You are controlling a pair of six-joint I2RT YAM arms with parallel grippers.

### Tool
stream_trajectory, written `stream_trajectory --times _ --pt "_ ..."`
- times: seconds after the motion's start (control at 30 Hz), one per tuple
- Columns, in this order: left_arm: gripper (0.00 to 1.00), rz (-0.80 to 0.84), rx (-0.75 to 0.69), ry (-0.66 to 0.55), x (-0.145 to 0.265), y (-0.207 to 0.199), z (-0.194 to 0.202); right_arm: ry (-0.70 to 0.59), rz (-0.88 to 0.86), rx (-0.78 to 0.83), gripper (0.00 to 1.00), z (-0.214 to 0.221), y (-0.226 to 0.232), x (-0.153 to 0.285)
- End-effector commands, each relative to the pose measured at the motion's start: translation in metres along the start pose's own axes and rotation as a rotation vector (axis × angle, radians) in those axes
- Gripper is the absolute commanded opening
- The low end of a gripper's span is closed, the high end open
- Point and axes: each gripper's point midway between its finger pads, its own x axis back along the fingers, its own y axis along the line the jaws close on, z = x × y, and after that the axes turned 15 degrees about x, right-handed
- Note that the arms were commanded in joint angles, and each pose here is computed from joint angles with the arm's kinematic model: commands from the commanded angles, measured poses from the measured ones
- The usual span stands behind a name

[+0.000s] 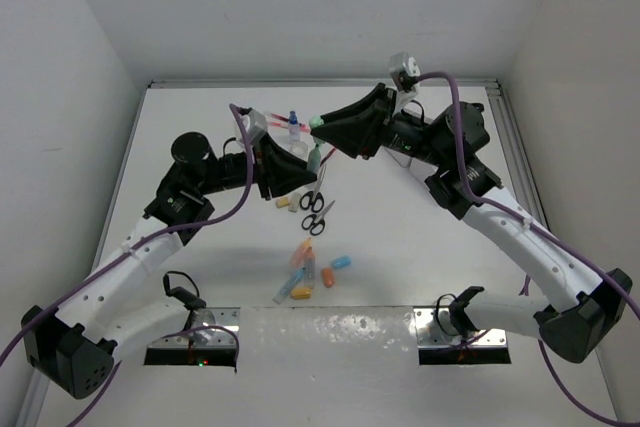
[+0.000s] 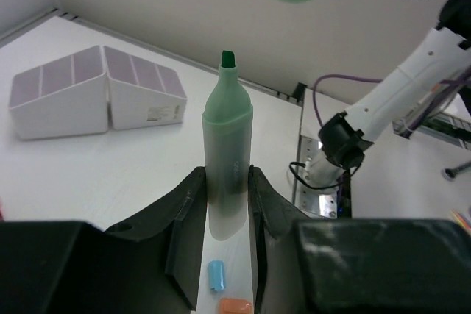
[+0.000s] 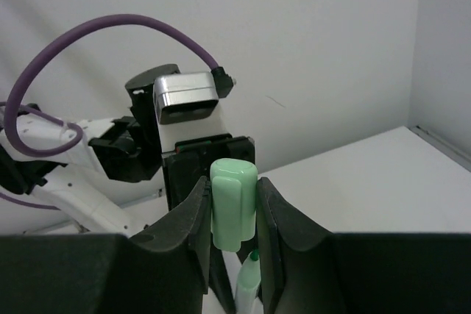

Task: Sort the stationery into containers
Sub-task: Close the pen cap on the pen.

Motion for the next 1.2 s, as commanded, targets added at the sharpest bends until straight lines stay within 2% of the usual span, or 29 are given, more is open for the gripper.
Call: stream_trajectory --times 0.0,0.4,0.73,1.17 --pt "0.0 0.155 -0.086 0.013 0.004 -0.039 -0.001 -0.105 -0.091 0.053 0.0 -0.037 0.017 -0.001" --pt "0.0 0.217 -0.096 -0.015 0.01 -0.056 -0.005 -0.027 -0.175 0.056 0.0 -0.023 0.025 0.003" --pt "0.0 0.186 -0.06 -0.03 0.004 -0.045 -0.004 -0.078 -0.227 0.026 0.0 -0.026 0.033 0.0" --pt "0.0 0.201 -0.071 -0.051 0.007 -0.05 -0.01 -0.06 -0.264 0.005 0.0 -0.015 0.038 0.004"
